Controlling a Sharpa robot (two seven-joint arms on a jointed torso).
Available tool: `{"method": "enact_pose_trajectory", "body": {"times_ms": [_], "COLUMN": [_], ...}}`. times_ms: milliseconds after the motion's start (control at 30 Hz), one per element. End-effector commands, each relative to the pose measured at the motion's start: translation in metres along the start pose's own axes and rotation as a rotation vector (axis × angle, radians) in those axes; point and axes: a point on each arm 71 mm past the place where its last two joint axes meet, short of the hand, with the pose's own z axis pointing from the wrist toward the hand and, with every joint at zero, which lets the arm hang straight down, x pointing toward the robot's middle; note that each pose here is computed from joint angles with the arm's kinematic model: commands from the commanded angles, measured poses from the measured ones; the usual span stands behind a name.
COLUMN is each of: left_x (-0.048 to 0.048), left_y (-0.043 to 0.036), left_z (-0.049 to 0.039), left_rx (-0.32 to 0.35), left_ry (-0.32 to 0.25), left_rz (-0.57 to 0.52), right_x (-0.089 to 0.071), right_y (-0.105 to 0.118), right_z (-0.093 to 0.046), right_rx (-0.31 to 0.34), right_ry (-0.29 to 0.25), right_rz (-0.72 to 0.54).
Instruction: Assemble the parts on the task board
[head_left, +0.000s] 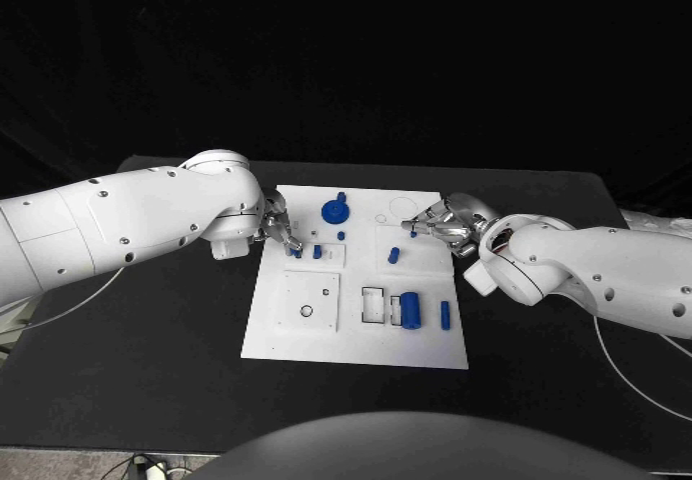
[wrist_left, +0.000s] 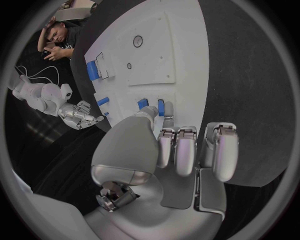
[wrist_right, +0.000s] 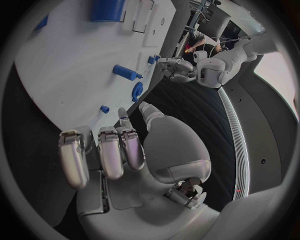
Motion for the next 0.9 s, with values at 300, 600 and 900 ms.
{"method": "enact_pose_trajectory", "body": {"times_ms": [300,600,900], "left_x": [0.0003,0.0006,0.0009], "left_y": [-0.0006,-0.0008,-0.0003], "left_z": [0.0003,0.0005,0.0007], "left_rx": [-0.027,-0.027,-0.029], "left_ry": [-0.004,0.001,0.009], "left_rz": [0.000,0.003,0.007], "right_x": [0.0017,0.0018,0.0020], "right_y": [0.0008,0.0009,0.0010], "right_z": [0.0003,0.0002,0.0003], "right_rx": [-0.006,-0.005,-0.006], "right_ry": [0.010,0.011,0.012], "right_rz": [-0.006,-0.005,-0.006]}}
